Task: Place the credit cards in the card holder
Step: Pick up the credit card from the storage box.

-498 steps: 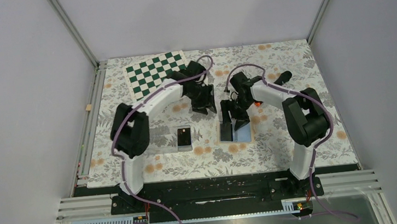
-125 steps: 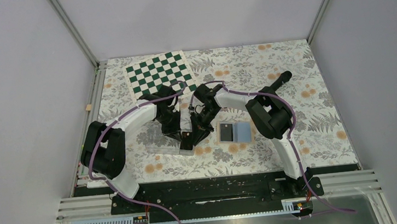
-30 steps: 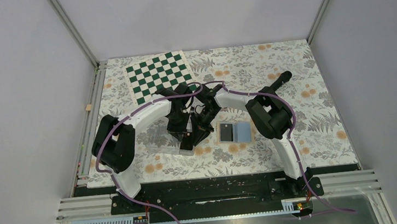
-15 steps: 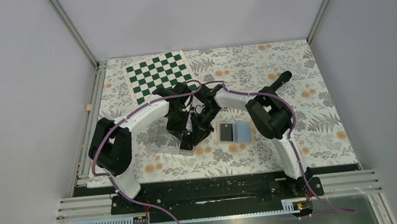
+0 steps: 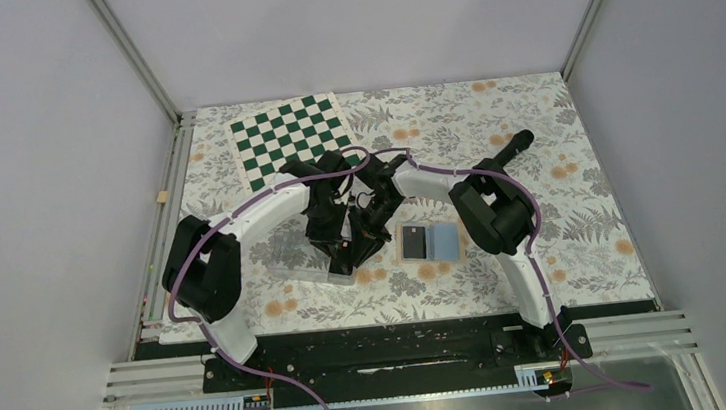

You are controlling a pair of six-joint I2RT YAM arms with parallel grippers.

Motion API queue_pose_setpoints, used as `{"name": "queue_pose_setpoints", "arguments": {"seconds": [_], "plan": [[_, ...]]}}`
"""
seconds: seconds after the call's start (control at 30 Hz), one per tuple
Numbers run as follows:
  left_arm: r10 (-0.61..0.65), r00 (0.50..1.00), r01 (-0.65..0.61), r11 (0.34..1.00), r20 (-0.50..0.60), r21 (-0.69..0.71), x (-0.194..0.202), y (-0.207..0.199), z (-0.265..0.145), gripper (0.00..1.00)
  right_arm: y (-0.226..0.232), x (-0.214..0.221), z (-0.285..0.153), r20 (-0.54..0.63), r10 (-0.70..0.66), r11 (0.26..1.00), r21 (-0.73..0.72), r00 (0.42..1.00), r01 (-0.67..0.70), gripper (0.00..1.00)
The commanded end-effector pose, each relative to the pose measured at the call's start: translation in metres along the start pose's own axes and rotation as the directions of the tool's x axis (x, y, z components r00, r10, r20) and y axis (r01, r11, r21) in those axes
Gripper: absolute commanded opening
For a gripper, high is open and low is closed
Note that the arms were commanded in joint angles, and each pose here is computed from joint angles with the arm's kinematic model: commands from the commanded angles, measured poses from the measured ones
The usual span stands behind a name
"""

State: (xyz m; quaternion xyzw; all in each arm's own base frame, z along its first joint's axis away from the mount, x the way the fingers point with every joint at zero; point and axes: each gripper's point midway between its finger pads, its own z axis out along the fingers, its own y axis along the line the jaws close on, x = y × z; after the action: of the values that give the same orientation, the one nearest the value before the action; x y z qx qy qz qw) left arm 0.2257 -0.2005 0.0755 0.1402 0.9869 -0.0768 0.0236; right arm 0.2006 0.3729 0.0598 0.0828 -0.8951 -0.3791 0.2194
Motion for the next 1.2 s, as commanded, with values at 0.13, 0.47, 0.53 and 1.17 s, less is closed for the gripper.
{"name": "queue_pose_setpoints", "arguments": {"seconds": [0.13, 0.47, 0.53, 1.17], "plan": [[0.004, 0.998, -0.015, 0.984, 0.063, 0.177, -0.016, -0.04, -0.014, 0.12, -0.008, -0.001, 0.012, 0.003, -0.05, 0.998, 0.032, 0.999, 0.05, 0.02], [-0.044, 0.995, 0.023, 0.976, 0.09, 0.218, -0.011, -0.041, -0.022, 0.04, -0.008, -0.001, 0.012, 0.002, -0.052, 0.998, 0.032, 0.999, 0.052, 0.01], [-0.058, 0.994, 0.034, 0.969, 0.092, 0.243, -0.011, -0.041, -0.024, 0.06, -0.008, -0.001, 0.012, 0.003, -0.052, 0.998, 0.032, 0.999, 0.052, 0.02], [-0.072, 0.997, 0.063, 0.949, 0.018, 0.31, -0.003, -0.044, -0.005, 0.23, -0.008, -0.001, 0.012, 0.003, -0.055, 0.998, 0.032, 0.998, 0.055, 0.01]]}}
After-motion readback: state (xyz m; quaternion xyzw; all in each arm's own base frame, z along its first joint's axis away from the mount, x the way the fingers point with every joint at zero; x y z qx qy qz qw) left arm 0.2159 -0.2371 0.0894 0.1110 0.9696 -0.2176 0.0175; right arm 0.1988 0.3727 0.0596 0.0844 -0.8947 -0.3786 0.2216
